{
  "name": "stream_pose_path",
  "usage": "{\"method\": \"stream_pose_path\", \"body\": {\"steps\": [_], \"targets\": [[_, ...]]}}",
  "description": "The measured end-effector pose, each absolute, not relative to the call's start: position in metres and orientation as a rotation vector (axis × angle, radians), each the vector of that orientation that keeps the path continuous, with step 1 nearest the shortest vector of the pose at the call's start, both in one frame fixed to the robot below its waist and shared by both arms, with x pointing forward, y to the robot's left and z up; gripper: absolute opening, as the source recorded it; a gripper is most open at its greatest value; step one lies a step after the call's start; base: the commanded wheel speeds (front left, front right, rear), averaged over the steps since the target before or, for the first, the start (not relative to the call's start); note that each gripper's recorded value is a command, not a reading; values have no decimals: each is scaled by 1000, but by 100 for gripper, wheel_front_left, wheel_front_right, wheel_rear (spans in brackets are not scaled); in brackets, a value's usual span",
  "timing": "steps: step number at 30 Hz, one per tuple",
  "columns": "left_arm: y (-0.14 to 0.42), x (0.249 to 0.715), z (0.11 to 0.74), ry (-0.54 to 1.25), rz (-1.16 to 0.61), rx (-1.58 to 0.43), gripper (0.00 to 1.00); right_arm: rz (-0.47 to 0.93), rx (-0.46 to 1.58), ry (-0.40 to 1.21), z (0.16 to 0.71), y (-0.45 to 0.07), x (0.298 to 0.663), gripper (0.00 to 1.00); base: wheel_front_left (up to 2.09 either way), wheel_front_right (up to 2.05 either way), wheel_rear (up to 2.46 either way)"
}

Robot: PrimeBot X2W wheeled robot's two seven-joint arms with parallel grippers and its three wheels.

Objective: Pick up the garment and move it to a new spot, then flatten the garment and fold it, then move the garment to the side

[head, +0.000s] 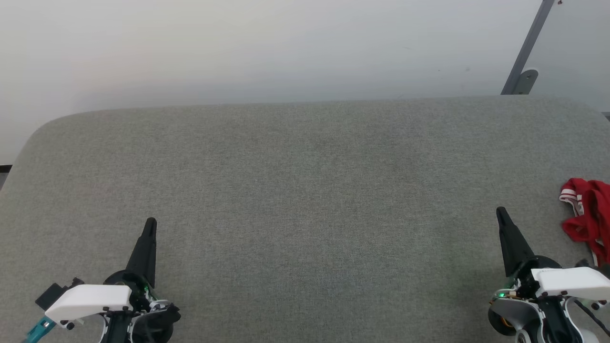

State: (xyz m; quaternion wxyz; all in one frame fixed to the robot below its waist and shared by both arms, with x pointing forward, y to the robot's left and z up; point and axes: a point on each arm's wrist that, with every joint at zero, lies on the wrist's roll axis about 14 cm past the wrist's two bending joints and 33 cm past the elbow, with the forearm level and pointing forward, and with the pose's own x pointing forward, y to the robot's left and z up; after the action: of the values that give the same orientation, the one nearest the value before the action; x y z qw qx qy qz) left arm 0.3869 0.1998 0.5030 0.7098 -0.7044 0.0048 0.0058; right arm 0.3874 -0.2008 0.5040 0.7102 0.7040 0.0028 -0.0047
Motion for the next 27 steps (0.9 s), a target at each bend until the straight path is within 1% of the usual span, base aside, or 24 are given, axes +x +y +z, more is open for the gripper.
{"method": "stream_pose_path", "body": {"steps": [27], "targets": [[200, 387, 504, 10, 10, -1577, 0, -6, 1573, 5, 505, -200, 388, 0, 0, 0, 0]]}}
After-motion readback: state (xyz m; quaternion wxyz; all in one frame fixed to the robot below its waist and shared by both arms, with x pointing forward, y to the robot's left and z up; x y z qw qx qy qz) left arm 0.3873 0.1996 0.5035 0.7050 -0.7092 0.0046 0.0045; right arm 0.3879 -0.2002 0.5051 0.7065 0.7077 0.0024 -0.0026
